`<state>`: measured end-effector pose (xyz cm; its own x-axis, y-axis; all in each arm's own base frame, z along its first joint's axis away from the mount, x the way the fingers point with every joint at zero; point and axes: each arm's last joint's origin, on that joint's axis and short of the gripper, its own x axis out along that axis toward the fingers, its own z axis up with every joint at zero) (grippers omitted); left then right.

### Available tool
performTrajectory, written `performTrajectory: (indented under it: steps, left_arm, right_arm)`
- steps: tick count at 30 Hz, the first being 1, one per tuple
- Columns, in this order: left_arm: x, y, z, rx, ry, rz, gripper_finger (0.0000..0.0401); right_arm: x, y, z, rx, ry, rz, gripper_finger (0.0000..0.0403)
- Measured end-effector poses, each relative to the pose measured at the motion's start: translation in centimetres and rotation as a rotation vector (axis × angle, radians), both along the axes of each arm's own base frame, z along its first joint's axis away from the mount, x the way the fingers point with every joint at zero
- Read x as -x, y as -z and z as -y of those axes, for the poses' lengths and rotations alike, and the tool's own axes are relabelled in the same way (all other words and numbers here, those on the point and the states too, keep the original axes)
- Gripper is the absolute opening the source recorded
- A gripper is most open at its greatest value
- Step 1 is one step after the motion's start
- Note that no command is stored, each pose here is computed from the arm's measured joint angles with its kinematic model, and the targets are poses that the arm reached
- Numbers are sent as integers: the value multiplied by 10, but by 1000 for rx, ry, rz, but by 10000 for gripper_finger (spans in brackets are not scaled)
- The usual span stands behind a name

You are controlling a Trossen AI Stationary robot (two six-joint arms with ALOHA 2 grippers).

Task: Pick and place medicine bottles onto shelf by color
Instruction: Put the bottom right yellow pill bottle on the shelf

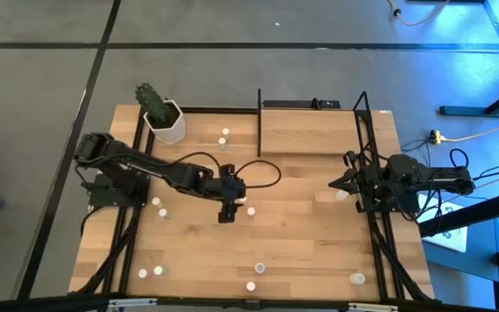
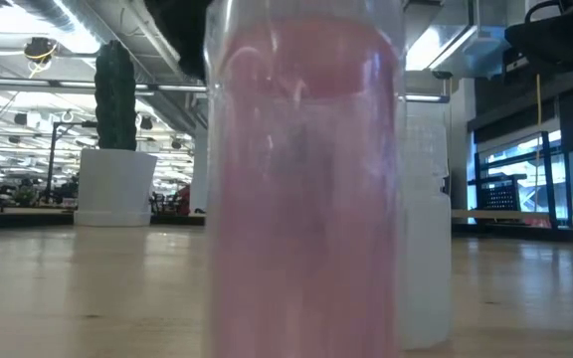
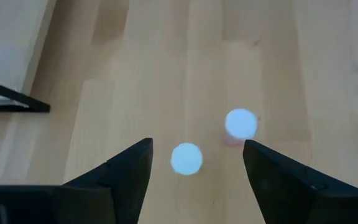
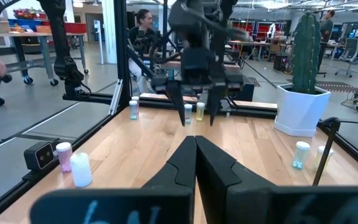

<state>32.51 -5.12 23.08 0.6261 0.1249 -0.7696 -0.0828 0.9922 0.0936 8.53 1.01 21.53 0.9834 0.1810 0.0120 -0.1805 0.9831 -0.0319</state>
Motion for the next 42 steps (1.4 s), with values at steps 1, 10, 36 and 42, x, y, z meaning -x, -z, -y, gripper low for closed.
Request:
performTrajectory:
  steps: [1,10,36,42]
  left_arm:
    - [-2,4,-1,8,2,-14,245]
    - [-10,26,-7,51,13,-93,245]
    - [-22,59,-10,12,11,-167,245]
    - [-26,63,-9,14,11,-149,245]
  right_arm:
    - [0,0,0,1,0,0,12]
    - [0,0,0,0,0,0,12]
    - [0,1,0,1,0,-8,12]
    - [0,1,0,3,-1,-13,12]
